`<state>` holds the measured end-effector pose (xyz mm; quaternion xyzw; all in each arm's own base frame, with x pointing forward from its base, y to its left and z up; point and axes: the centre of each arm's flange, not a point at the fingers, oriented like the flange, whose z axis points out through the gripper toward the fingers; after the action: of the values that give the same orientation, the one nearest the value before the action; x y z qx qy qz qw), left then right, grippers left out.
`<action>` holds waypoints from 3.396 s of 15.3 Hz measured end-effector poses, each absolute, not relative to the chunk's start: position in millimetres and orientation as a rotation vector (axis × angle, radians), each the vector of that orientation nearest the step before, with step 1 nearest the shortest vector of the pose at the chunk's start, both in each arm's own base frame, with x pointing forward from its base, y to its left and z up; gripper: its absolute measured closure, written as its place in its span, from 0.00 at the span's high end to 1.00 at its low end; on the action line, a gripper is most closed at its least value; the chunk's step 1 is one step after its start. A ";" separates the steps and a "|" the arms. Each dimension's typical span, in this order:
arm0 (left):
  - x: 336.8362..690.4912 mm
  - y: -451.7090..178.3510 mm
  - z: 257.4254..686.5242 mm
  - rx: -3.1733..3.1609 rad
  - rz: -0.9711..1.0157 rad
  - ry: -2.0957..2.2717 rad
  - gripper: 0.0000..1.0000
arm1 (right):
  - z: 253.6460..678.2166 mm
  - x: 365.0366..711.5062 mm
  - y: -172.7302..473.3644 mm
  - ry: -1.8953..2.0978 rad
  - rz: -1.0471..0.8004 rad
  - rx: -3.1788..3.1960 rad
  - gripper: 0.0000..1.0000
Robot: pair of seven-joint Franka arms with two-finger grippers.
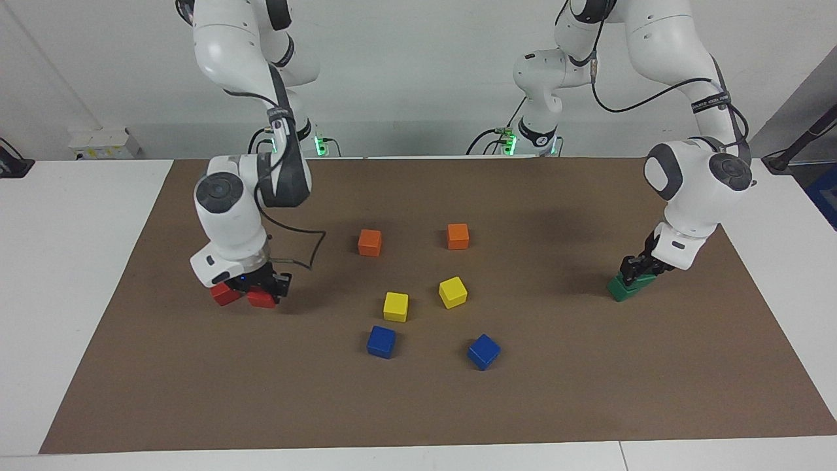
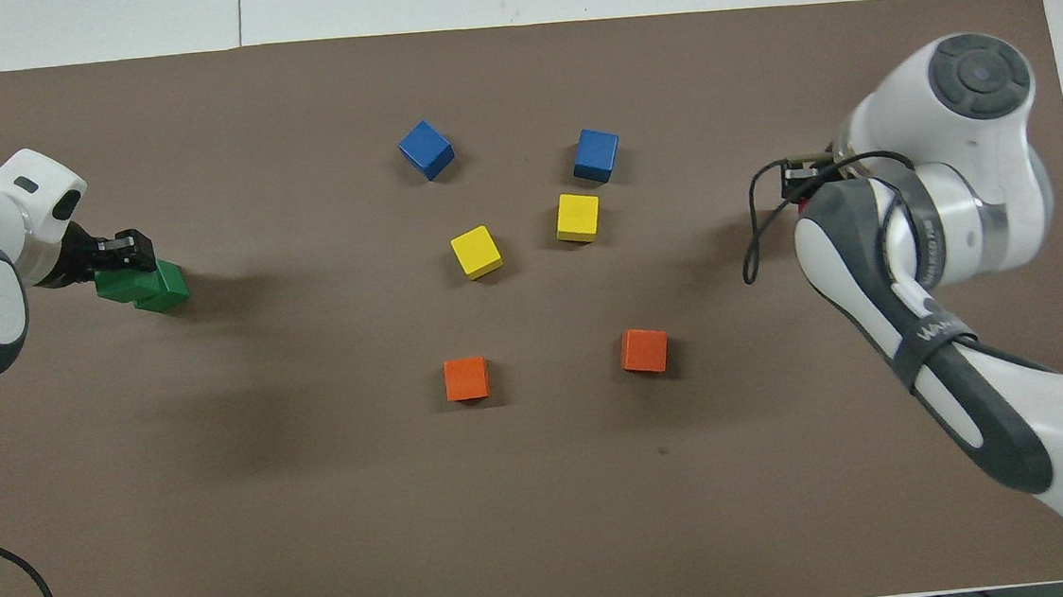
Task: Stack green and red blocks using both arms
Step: 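Stack the red cube onto the placed red cube with the right gripper, then open the left gripper and withdraw it from the green stack, then open the right gripper and withdraw it from the red stack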
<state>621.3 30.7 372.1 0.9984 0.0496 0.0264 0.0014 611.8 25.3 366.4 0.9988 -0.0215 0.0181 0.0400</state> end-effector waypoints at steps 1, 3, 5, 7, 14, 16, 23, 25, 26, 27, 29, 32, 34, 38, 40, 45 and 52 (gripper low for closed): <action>621.2 30.5 371.7 3.134 0.084 0.156 0.55 | 372.4 592.7 7.1 0.018 0.056 3.067 0.55; 620.7 29.8 369.6 3.133 0.092 0.156 0.55 | 384.4 564.7 -24.3 0.183 0.061 3.068 0.55; 619.0 29.7 365.4 3.133 0.091 0.158 0.55 | 391.1 549.4 -52.3 0.349 0.091 3.051 0.55; 617.2 29.6 361.6 3.133 0.087 0.159 0.55 | 386.5 543.5 -72.9 0.511 0.151 3.011 0.55; 616.2 29.5 360.1 3.133 0.090 0.159 0.55 | 363.1 550.1 -65.9 0.614 0.226 2.970 0.55; 615.6 29.6 359.1 3.133 0.087 0.159 0.68 | 352.0 554.6 -66.0 0.615 0.236 2.967 0.55; 613.3 26.8 375.7 3.133 0.092 0.152 1.00 | 343.9 563.8 -66.5 0.601 0.245 2.978 0.55; 610.4 18.7 411.5 3.135 0.062 0.132 1.00 | 343.4 563.8 -66.8 0.602 0.255 2.997 0.55; 607.2 13.8 434.8 3.137 0.044 0.119 1.00 | 342.5 563.9 -67.1 0.603 0.263 3.011 0.55; 602.9 10.5 458.6 3.138 0.032 0.111 1.00 | 341.3 564.2 -67.5 0.600 0.272 3.024 0.55; 591.6 8.4 509.2 3.140 0.020 0.107 1.00 | 338.5 564.6 -67.7 0.611 0.279 3.035 0.55; 568.3 8.0 571.4 3.141 0.044 0.108 1.00 | 337.2 565.1 -68.4 0.628 0.281 3.032 0.55; 556.7 7.7 593.6 3.142 0.038 0.108 1.00 | 337.2 565.2 -69.2 0.627 0.282 3.032 0.55; 556.8 4.1 609.4 3.143 0.031 0.095 1.00 | 337.3 566.5 -70.6 0.641 0.300 3.020 0.55; 559.0 -4.9 606.9 3.143 0.025 0.070 1.00 | 337.3 566.9 -70.8 0.638 0.306 3.021 0.55; 566.7 -15.8 594.6 3.143 -0.006 0.039 1.00 | 336.7 567.2 -71.1 0.610 0.323 3.045 0.57; 561.1 -17.9 596.1 3.144 -0.022 0.033 1.00 | 331.6 568.7 -70.7 0.637 0.323 3.036 1.00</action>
<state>561.1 -17.9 596.1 0.9999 0.0104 -0.0071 -0.0015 568.7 -70.7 331.6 0.9734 0.2041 0.1035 0.0113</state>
